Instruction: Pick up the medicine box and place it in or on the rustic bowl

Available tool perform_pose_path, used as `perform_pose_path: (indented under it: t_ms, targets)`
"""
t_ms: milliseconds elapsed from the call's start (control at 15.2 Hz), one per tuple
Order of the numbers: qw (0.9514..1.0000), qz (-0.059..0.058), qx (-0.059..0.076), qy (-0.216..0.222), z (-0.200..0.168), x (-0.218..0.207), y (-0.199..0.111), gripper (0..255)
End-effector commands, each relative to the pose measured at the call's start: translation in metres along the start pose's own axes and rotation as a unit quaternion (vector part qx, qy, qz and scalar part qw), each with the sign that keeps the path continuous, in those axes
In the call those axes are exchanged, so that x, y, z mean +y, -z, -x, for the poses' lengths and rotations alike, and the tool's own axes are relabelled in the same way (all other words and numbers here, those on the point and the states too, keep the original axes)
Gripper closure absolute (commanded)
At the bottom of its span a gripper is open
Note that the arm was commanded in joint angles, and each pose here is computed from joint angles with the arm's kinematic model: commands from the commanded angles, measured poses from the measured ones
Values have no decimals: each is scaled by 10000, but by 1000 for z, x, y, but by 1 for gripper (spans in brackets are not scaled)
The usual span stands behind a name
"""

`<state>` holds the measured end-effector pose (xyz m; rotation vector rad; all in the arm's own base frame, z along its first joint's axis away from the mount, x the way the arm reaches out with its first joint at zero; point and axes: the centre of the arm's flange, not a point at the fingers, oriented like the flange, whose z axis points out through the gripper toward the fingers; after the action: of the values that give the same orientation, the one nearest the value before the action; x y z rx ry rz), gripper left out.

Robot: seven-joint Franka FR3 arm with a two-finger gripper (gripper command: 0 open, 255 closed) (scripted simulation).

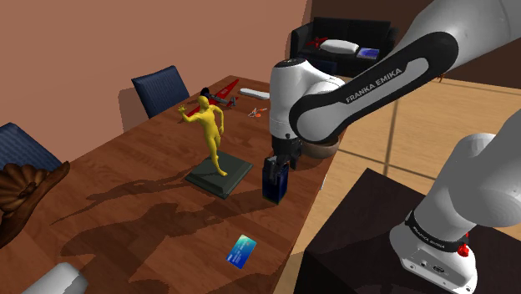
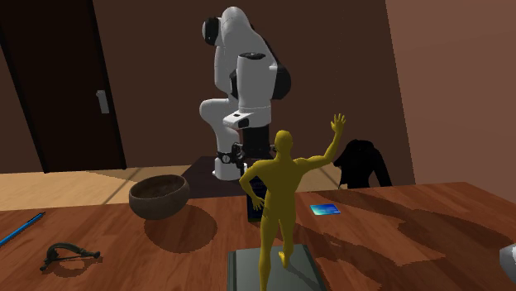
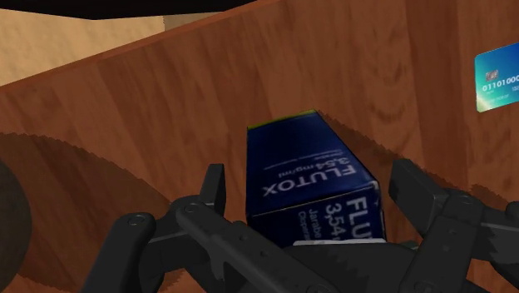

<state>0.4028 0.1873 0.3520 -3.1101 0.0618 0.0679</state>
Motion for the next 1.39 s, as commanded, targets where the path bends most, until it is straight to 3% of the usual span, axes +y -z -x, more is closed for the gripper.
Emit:
perform_pose_path:
  t_ms: [0,198,264,858,1320]
  targets:
    - [10000,0,1,0,0,0,-1,0]
    - [10000,0,1,0,0,0,-1,0]
    - [10000,0,1,0,0,0,-1,255]
    - [10000,0,1,0,0,0,-1,255]
    - [10000,0,1,0,2,-1,36,255]
